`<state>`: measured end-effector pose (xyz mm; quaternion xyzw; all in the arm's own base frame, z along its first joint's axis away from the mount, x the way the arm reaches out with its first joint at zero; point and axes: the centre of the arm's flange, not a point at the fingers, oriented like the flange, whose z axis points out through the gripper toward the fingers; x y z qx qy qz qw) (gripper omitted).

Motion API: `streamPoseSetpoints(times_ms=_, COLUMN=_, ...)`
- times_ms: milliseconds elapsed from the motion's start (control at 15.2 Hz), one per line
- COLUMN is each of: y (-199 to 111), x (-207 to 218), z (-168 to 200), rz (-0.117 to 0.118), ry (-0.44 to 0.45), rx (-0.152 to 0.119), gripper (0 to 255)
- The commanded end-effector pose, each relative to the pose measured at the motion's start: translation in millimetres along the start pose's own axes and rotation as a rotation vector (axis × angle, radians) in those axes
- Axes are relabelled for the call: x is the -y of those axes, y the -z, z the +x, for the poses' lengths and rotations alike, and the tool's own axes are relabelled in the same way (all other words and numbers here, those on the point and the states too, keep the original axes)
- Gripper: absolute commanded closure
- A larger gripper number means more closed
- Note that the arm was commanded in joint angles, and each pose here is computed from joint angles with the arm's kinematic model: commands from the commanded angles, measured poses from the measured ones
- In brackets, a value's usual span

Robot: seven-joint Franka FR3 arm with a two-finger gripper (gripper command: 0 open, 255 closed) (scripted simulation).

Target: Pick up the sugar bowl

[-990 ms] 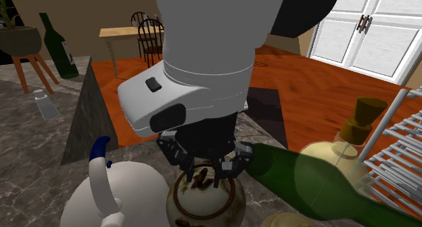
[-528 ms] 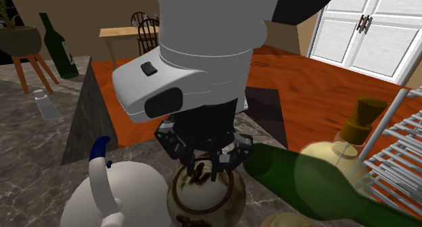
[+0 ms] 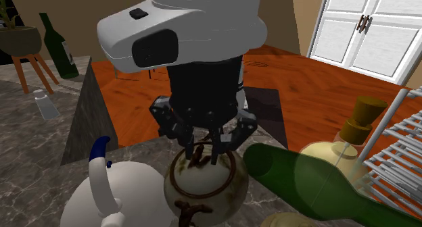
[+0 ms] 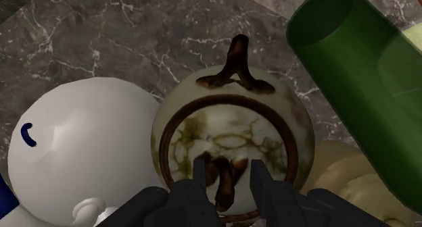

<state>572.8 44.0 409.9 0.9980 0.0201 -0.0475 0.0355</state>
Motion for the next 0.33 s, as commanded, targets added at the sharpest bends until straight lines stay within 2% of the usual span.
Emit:
streamPoseSetpoints(times_ms=0, y=12, x=-1, z=-1, rz=0.0, ry=0.0, rx=-0.001, gripper=255)
streamPoseSetpoints(times_ms=264, y=23, x=-1, z=-2, rz=0.0, ry=0.0, rx=-0.001, gripper=255)
